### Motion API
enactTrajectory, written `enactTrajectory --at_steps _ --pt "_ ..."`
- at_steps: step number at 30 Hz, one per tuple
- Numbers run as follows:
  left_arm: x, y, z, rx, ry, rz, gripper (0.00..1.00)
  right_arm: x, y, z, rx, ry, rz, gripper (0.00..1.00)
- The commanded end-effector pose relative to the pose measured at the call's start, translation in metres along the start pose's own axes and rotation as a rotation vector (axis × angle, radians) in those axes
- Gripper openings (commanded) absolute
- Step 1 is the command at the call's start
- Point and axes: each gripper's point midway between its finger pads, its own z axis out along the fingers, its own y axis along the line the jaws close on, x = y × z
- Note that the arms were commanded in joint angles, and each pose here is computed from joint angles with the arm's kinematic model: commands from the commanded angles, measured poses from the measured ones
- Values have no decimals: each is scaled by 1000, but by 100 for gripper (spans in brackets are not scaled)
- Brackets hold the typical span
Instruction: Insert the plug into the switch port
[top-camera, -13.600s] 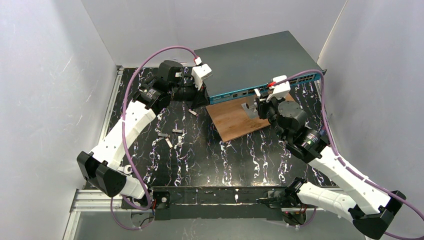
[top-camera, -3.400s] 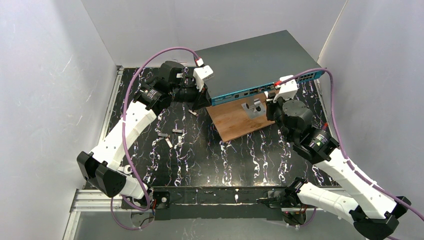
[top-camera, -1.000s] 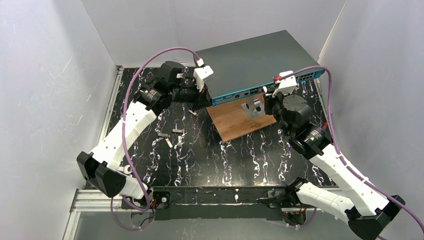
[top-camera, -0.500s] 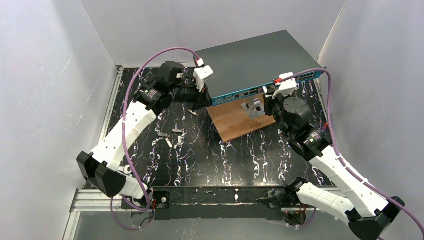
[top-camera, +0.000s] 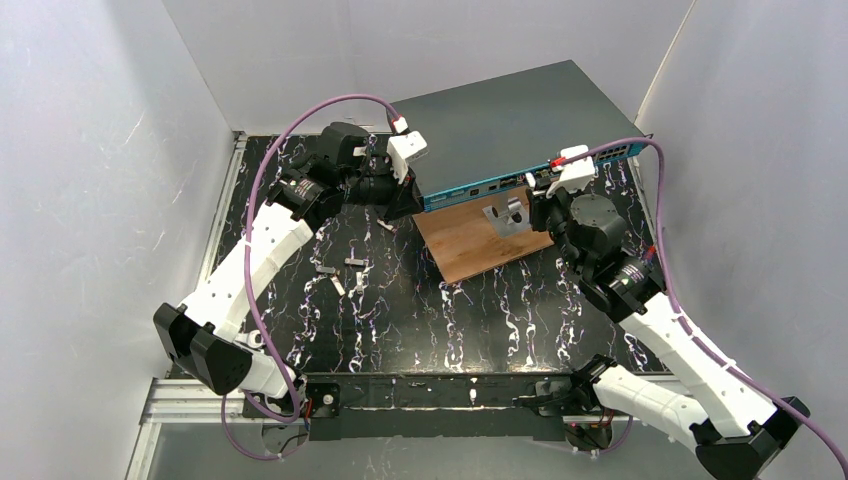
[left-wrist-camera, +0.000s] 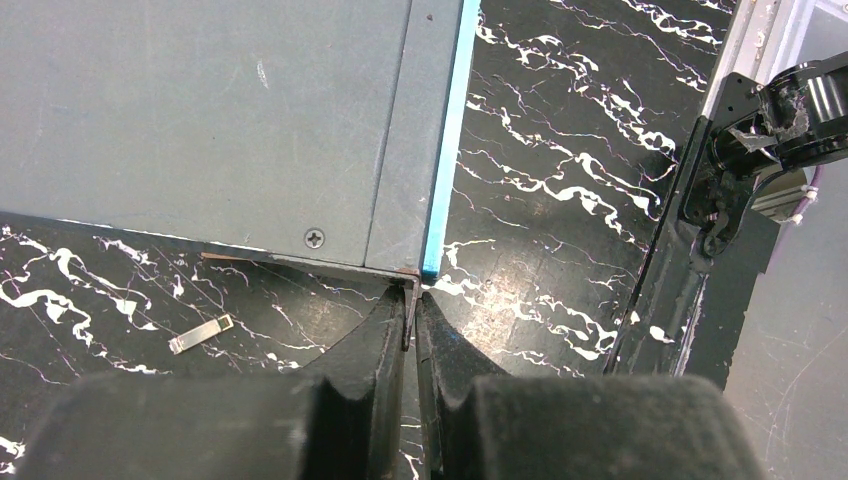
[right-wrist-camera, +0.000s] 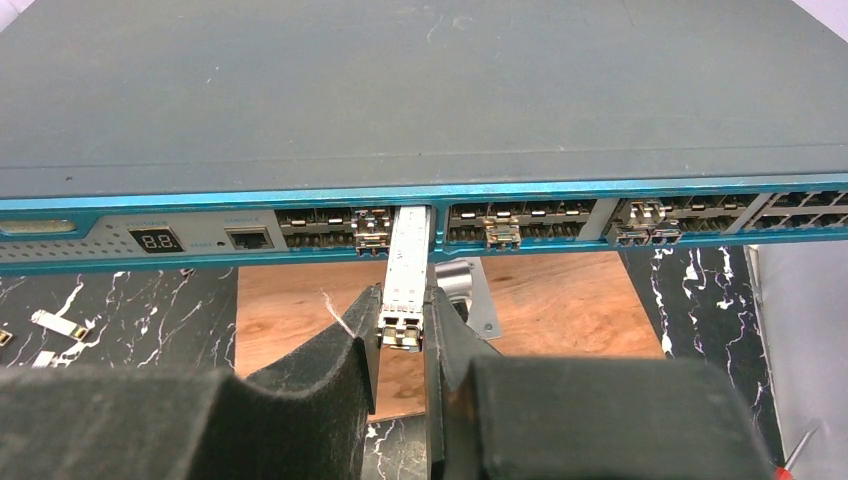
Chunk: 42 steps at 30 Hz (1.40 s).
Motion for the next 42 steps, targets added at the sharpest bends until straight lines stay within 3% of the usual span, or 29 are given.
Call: enactTrajectory --at_steps 1,19,42 --pt "2 -32 -15 98 10 -14 0 -2 21 2 -113 -10 4 1" --pt "4 -35 -15 107 19 -16 0 12 -2 5 -49 51 -21 1" --pt "4 -36 -14 99 24 -11 0 -29 -7 1 -24 27 39 1"
